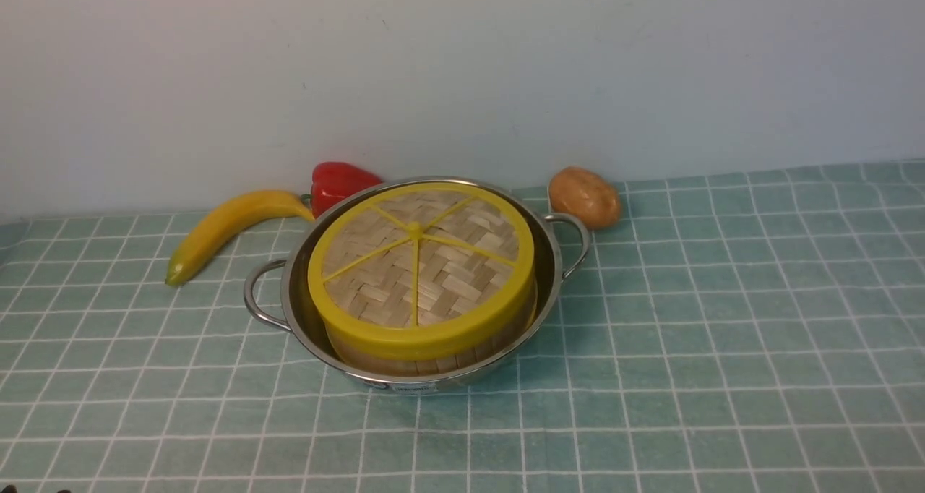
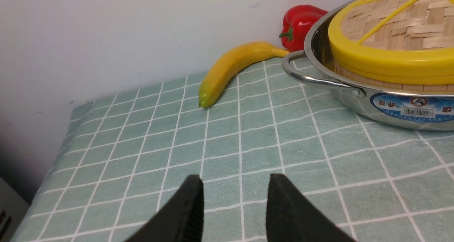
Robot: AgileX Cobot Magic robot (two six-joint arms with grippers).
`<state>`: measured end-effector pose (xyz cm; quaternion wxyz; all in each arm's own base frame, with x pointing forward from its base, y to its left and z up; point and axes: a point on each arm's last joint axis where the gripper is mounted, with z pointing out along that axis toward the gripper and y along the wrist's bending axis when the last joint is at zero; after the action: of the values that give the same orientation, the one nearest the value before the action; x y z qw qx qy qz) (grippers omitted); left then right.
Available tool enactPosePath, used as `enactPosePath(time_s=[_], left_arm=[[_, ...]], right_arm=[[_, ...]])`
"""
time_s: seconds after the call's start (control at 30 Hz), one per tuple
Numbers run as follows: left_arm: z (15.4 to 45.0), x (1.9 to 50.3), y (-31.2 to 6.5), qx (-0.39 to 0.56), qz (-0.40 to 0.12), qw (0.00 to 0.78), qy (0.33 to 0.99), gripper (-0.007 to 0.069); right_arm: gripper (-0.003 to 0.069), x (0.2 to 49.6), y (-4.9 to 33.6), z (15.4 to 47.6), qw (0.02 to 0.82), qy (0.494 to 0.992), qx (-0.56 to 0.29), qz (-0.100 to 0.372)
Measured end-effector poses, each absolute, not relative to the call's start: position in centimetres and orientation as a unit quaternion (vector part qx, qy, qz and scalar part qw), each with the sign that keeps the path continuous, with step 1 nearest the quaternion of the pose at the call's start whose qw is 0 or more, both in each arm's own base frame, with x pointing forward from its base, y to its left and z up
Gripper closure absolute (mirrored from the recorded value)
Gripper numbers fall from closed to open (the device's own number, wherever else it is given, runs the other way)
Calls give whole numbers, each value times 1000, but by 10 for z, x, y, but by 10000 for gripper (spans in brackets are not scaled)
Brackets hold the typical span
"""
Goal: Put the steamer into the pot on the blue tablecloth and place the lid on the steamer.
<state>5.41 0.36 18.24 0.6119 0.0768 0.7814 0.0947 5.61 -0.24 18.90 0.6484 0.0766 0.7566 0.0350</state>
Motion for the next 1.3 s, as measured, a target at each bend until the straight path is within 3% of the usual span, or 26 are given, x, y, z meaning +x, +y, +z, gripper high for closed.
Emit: enactPosePath(time_s=[1.3], left_arm=[[182,54,4,77,95,612,781,382]], right_arm=[[419,56,-2,188,644,760,76,34]])
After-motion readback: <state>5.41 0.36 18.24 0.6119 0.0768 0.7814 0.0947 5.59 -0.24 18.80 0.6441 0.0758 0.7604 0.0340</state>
